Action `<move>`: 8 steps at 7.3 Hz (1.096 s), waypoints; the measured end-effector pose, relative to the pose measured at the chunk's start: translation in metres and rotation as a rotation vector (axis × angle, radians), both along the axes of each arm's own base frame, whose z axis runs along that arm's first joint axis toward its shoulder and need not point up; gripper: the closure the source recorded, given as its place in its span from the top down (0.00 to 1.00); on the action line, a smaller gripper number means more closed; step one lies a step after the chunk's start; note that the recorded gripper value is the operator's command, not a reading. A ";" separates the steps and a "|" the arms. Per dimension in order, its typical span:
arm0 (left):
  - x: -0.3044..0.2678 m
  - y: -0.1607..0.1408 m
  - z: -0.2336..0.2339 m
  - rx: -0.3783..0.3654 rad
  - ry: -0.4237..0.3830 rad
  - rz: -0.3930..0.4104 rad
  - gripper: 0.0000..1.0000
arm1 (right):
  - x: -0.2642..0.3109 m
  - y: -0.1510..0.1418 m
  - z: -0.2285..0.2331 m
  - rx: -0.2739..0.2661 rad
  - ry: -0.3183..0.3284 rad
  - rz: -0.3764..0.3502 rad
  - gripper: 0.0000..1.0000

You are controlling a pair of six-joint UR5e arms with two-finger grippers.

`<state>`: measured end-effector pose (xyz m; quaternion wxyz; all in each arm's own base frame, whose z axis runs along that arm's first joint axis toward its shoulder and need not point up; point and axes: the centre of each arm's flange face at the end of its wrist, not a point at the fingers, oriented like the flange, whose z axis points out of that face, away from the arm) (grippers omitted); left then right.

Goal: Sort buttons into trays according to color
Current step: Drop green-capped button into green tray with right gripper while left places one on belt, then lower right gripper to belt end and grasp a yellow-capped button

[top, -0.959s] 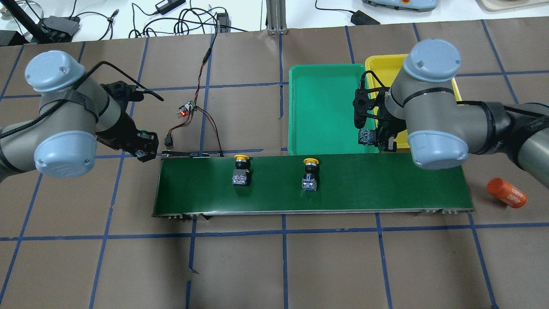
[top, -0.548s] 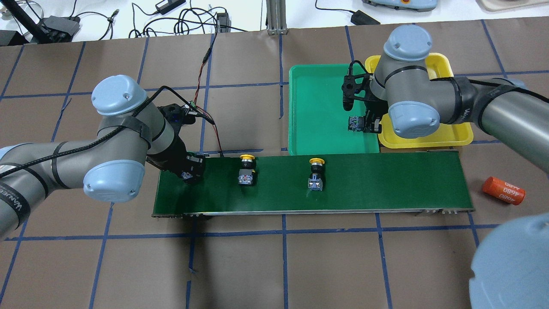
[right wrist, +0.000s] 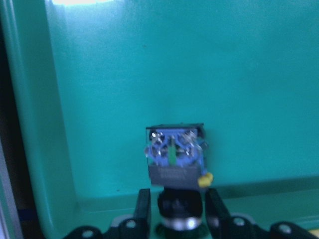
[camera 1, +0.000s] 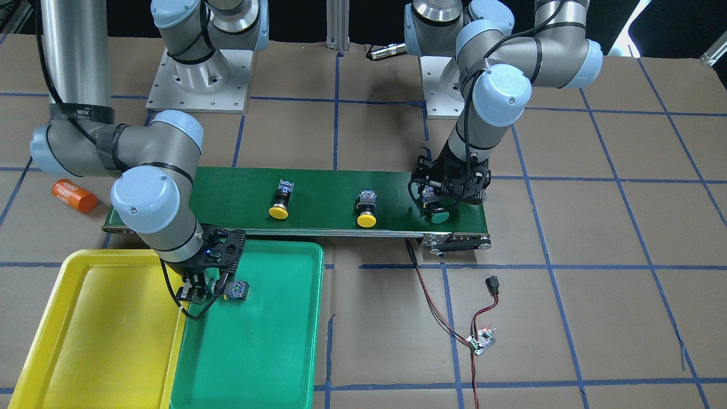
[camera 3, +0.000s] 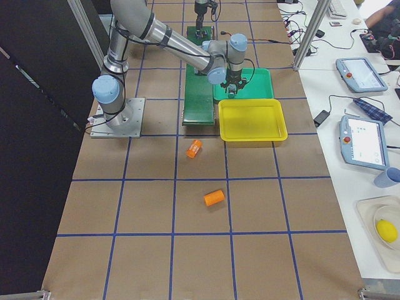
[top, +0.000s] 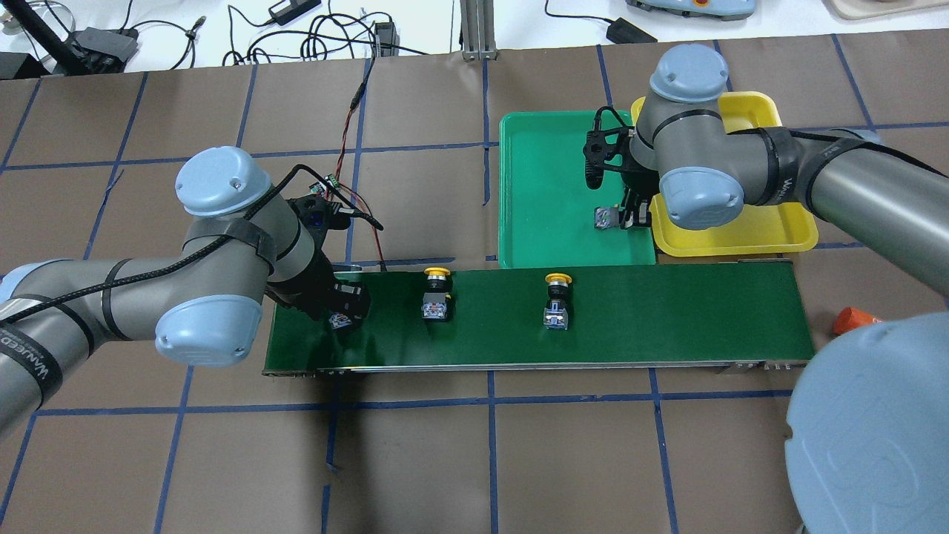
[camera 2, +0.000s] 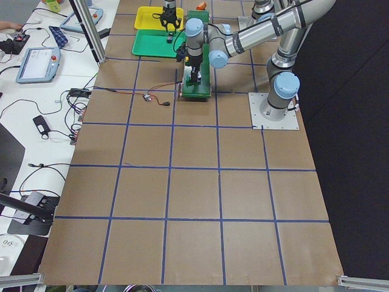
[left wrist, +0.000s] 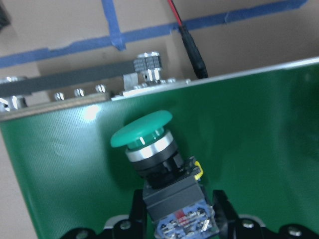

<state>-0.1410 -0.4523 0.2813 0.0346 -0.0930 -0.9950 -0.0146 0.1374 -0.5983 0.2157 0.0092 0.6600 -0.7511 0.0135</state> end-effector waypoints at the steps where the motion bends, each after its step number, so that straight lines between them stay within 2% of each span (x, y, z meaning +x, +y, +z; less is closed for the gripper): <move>1: 0.011 -0.018 0.038 -0.012 -0.001 0.015 1.00 | -0.001 0.000 0.004 -0.006 0.000 -0.003 1.00; 3: 0.067 -0.056 0.143 -0.013 -0.005 0.073 1.00 | -0.005 0.009 0.029 -0.028 0.000 -0.045 1.00; 5: 0.092 -0.050 0.223 -0.060 -0.033 0.089 1.00 | -0.009 0.039 0.062 -0.050 0.001 -0.146 1.00; 6: 0.091 -0.039 0.240 -0.066 -0.033 0.088 1.00 | -0.009 0.060 0.073 -0.058 -0.001 -0.220 1.00; 7: 0.090 -0.033 0.241 -0.060 -0.024 0.091 1.00 | -0.009 0.085 0.079 -0.061 -0.005 -0.324 1.00; 8: 0.089 -0.030 0.234 -0.050 -0.022 0.097 1.00 | -0.008 0.110 0.081 -0.058 -0.013 -0.468 1.00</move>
